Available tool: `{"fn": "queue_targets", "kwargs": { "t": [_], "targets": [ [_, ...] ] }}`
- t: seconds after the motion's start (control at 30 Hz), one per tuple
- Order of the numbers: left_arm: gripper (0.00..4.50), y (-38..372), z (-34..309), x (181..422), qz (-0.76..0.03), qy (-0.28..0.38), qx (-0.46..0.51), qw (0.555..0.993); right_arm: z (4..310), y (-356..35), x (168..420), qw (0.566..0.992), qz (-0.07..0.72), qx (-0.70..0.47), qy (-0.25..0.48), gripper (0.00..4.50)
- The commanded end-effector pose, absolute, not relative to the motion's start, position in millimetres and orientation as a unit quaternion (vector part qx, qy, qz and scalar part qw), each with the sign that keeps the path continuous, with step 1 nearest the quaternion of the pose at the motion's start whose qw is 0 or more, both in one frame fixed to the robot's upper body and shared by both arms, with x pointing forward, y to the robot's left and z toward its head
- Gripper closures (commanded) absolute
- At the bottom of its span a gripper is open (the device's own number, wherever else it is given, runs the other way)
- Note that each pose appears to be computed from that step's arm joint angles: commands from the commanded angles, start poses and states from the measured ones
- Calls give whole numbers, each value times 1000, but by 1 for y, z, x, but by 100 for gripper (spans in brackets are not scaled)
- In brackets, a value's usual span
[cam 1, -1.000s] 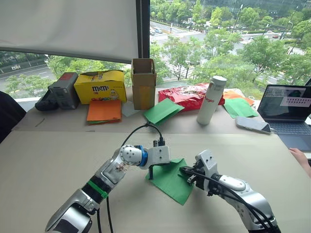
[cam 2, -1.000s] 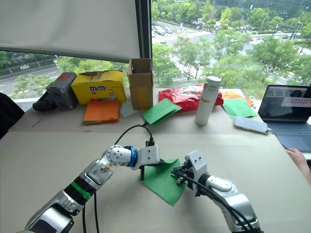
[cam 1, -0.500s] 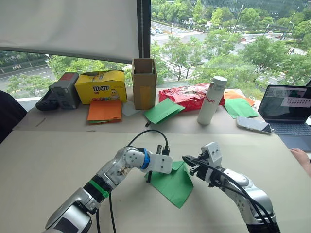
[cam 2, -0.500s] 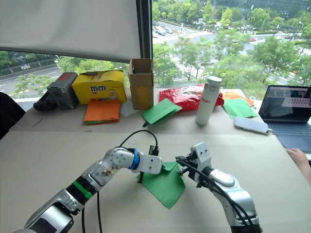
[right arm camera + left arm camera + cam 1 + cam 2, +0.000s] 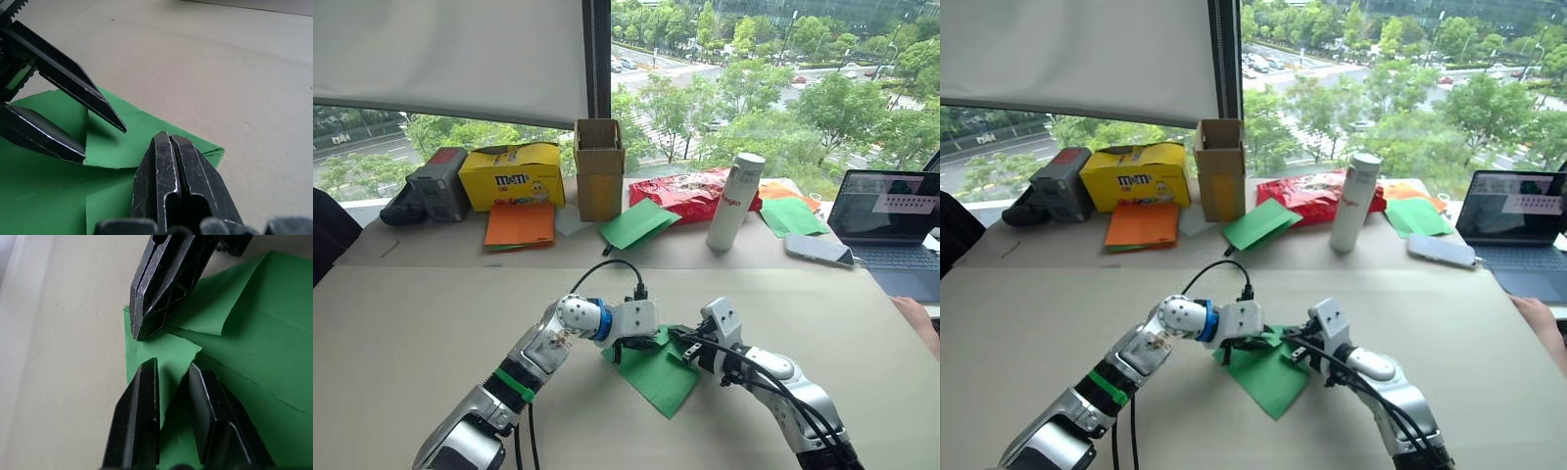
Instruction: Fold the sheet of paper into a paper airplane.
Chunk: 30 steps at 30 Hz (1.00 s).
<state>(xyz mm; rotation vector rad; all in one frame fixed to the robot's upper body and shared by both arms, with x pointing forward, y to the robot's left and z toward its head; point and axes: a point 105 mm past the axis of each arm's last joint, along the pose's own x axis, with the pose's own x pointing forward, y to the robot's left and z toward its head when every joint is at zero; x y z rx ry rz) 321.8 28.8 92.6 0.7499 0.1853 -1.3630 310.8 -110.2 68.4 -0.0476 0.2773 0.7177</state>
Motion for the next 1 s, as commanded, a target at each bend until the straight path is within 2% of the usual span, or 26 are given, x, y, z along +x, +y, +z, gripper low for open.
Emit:
{"fn": "queue_targets", "kwargs": {
  "t": [0.03, 0.07, 0.17, 0.33, 0.4, 0.53, 0.67, 0.83, 1.0],
  "targets": [
    [198, 53, 120, 338, -585, 98, 262, 761, 53, -116, 309, 925, 342, -29, 164, 450],
    [159, 58, 129, 345, -572, 96, 224, 783, 52, -116, 309, 924, 343, -30, 165, 450],
    [216, 69, 141, 354, -546, 106, 136, 820, 52, -115, 308, 924, 344, -30, 165, 450],
    [392, 57, 114, 339, -552, 152, 94, 814, 54, -116, 309, 925, 342, -31, 163, 450],
    [446, 51, 108, 335, -552, 158, 91, 814, 56, -117, 310, 926, 340, -32, 161, 450],
    [446, 44, 89, 337, -519, 189, 73, 830, 62, -115, 313, 929, 337, -30, 150, 450],
    [446, 50, 67, 339, -491, 231, 95, 835, 71, -109, 317, 930, 342, -28, 130, 450],
    [446, 51, 59, 336, -490, 245, 105, 830, 76, -98, 324, 930, 347, -31, 115, 450],
    [446, 48, 56, 333, -497, 247, 110, 824, 64, -90, 323, 924, 357, -33, 131, 450]
  ]
}}
